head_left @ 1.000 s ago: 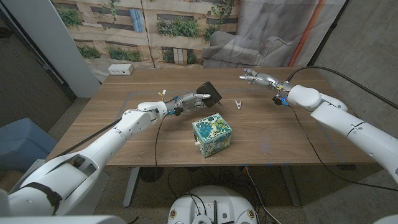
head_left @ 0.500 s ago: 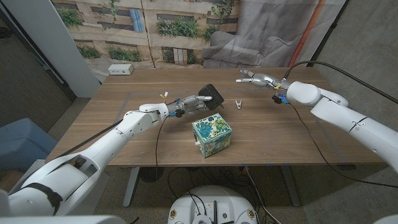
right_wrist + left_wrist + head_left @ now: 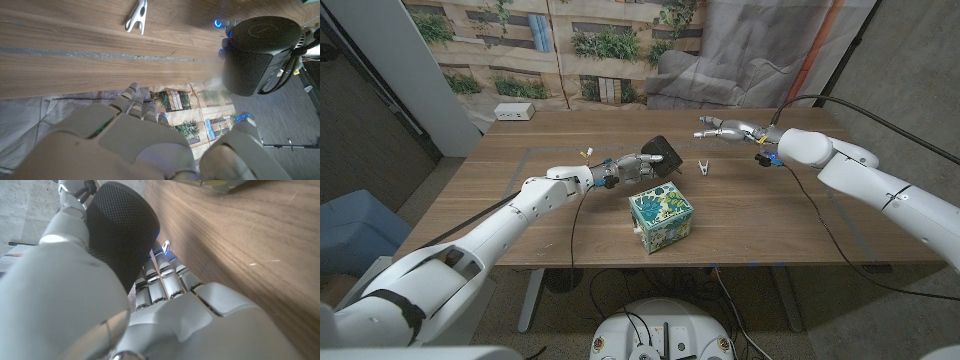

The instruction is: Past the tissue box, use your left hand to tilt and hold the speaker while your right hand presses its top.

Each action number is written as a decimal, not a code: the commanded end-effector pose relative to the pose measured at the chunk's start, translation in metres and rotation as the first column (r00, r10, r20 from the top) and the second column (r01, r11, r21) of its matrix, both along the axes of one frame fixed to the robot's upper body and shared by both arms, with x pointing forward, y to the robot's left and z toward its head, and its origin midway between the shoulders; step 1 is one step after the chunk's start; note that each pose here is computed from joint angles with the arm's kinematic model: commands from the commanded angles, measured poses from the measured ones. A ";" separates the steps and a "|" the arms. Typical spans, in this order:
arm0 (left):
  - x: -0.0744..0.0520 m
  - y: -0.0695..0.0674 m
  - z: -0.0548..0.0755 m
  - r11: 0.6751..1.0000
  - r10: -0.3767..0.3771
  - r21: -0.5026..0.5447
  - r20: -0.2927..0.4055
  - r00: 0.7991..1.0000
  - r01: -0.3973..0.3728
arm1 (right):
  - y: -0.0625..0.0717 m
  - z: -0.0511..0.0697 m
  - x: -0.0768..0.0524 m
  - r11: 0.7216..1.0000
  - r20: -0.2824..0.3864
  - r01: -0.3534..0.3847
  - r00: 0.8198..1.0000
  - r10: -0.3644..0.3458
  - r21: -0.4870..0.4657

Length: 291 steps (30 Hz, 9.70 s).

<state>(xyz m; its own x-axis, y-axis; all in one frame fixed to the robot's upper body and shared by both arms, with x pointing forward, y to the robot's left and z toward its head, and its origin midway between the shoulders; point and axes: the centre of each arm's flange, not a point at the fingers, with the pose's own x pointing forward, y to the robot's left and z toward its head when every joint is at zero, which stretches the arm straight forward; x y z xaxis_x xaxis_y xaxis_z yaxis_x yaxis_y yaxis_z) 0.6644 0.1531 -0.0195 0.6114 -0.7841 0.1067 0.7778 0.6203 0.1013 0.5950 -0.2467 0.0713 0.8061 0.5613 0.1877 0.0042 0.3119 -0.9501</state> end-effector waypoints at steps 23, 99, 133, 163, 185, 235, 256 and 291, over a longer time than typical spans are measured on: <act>0.006 -0.015 -0.003 0.999 -0.044 0.000 0.002 0.999 0.044 | 0.047 0.000 -0.001 0.995 0.017 -0.046 0.999 0.048 -0.089; 0.005 -0.024 -0.008 0.998 -0.068 -0.003 0.007 0.998 0.068 | 0.063 -0.011 0.017 0.990 0.011 -0.018 1.000 0.019 -0.142; 0.009 -0.024 -0.006 0.998 -0.058 -0.017 0.003 0.998 0.058 | 0.063 -0.022 0.031 0.987 -0.027 0.015 0.999 -0.019 -0.162; 0.008 -0.025 -0.008 0.998 -0.059 -0.018 -0.005 0.998 0.059 | 0.058 -0.020 0.027 0.993 -0.025 0.009 1.000 -0.012 -0.121; 0.009 -0.022 -0.009 0.998 -0.059 -0.028 -0.004 0.998 0.059 | 0.053 0.004 0.009 0.995 0.022 -0.017 1.000 0.020 -0.102; -0.002 0.040 0.056 0.970 0.119 0.168 0.294 0.948 -0.173 | 0.022 0.012 -0.003 0.984 0.086 -0.039 0.996 0.024 0.173; -0.009 0.059 0.087 0.864 0.168 0.305 0.574 0.802 -0.400 | 0.008 0.002 0.011 0.913 0.057 -0.129 0.992 0.116 0.386; 0.004 0.060 0.056 0.727 0.227 0.263 0.780 0.583 -0.635 | -0.016 -0.028 0.047 0.711 -0.022 -0.106 0.985 0.169 0.696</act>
